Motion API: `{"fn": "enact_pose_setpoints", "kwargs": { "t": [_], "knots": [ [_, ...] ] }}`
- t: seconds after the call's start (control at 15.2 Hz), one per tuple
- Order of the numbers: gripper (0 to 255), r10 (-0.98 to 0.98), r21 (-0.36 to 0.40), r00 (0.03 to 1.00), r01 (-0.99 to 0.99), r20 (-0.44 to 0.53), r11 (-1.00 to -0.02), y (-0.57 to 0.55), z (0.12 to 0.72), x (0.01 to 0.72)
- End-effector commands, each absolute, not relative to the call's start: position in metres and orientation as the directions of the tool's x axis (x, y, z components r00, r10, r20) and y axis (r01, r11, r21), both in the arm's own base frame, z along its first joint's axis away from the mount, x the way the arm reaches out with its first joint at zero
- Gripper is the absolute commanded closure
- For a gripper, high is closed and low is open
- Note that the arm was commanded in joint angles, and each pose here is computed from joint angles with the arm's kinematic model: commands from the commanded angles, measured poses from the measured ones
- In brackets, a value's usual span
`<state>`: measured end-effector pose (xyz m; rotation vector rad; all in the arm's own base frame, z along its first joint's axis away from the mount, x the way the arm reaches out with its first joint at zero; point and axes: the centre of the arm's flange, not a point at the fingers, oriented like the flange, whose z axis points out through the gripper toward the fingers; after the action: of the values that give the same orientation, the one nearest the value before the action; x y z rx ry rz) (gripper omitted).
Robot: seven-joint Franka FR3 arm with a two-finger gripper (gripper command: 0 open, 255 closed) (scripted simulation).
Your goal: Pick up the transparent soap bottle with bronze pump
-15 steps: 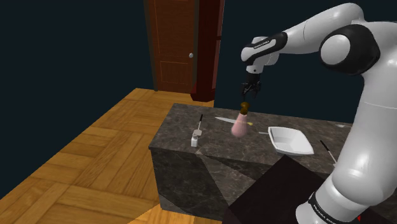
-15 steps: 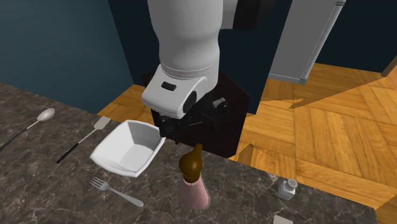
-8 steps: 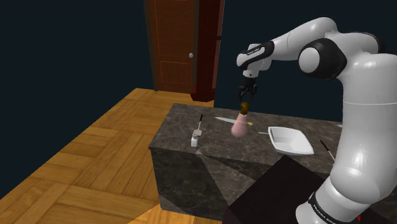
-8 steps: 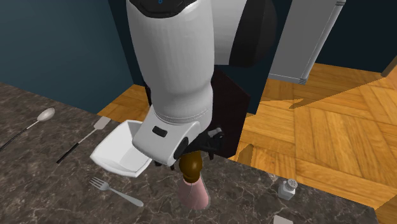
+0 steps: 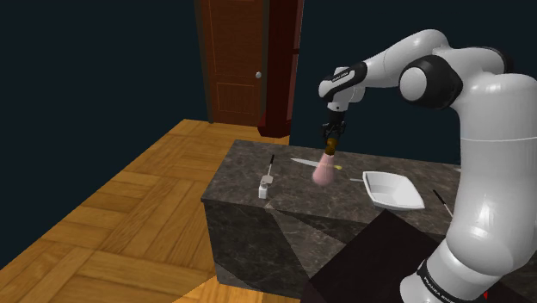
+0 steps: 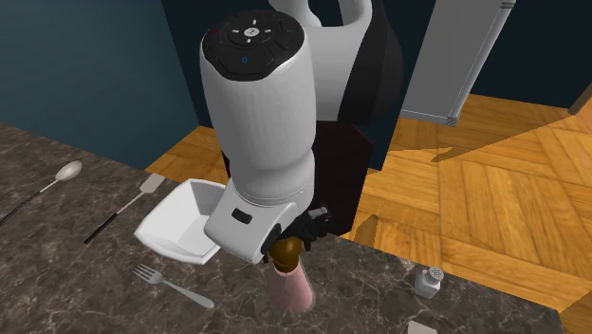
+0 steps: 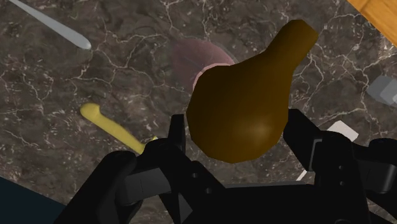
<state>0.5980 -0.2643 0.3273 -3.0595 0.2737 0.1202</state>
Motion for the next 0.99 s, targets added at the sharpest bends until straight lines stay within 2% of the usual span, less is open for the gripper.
{"fn": "enact_pose_setpoints", "kwargs": {
  "t": [0.0,0.46,0.92],
  "knots": [
    [255,-0.174,-0.060,0.981,-0.180,-0.084,-0.982,-0.264,0.327,0.598],
    [255,-0.174,-0.060,0.981,-0.180,-0.084,-0.982,-0.264,0.327,0.598],
    [255,-0.174,-0.060,0.981,-0.180,-0.084,-0.982,-0.264,0.364,0.598]
  ]
}}
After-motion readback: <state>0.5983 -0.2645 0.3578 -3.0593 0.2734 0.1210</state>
